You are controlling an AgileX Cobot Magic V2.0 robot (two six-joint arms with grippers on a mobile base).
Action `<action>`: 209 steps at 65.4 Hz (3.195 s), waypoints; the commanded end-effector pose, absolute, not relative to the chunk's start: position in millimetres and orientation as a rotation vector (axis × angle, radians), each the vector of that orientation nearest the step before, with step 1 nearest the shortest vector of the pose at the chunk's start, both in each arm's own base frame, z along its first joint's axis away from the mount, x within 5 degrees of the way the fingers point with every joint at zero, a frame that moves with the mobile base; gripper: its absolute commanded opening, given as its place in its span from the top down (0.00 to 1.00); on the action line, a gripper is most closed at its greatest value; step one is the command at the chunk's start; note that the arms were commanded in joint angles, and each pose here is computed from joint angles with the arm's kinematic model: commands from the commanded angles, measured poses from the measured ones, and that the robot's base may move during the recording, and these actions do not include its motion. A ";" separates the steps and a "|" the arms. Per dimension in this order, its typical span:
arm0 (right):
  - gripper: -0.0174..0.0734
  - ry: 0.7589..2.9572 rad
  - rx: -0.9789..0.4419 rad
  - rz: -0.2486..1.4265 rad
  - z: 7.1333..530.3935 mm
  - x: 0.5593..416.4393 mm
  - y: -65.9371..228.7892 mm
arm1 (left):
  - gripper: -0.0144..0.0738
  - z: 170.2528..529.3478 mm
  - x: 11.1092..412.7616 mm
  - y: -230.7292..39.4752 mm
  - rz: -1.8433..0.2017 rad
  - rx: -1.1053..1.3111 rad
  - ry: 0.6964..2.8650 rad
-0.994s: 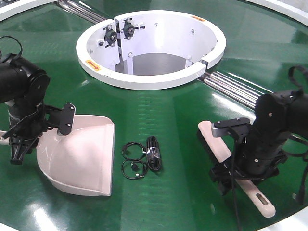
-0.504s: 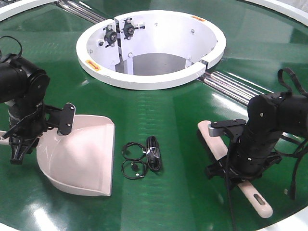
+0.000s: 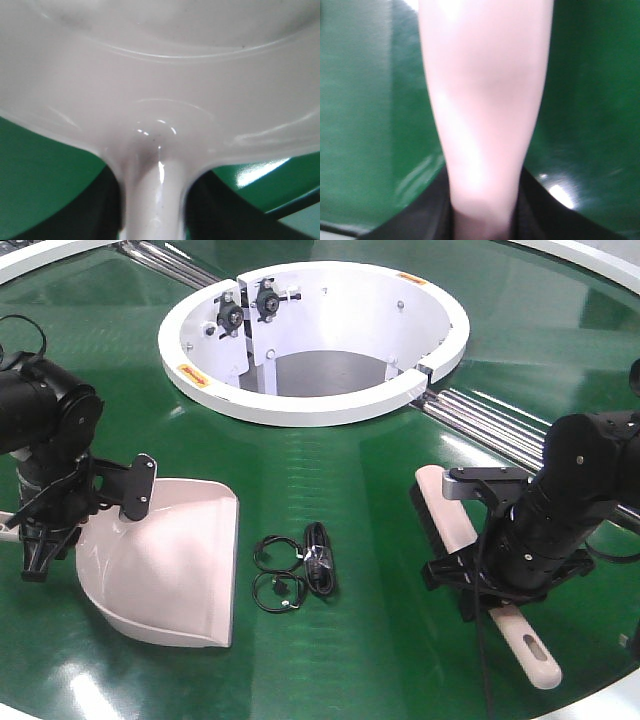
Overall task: Clean and inspect green conveyor with broom and dustpan
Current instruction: 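Sweep the black cables with the brush into the held dustpan, then move the brush back and lower it onto the belt with the right gripper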
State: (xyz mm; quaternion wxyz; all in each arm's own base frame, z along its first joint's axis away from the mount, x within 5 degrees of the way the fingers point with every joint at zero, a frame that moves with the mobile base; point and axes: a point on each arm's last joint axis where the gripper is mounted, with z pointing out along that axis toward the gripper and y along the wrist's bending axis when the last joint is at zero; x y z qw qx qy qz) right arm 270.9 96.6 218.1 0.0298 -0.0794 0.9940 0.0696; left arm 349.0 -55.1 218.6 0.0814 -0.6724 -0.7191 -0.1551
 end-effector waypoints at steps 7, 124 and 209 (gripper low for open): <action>0.81 2.989 -0.297 0.214 241.7 270.2 132.7 | 0.84 240.7 347.8 -55.7 -0.534 -2.029 -2.189; 0.81 3.024 -0.664 0.602 249.0 296.7 357.9 | 0.84 240.7 347.9 -55.7 -0.536 -2.029 -2.188; 0.81 3.009 -0.399 0.163 234.7 274.3 87.5 | 0.84 240.7 347.9 -55.7 -0.536 -2.029 -2.188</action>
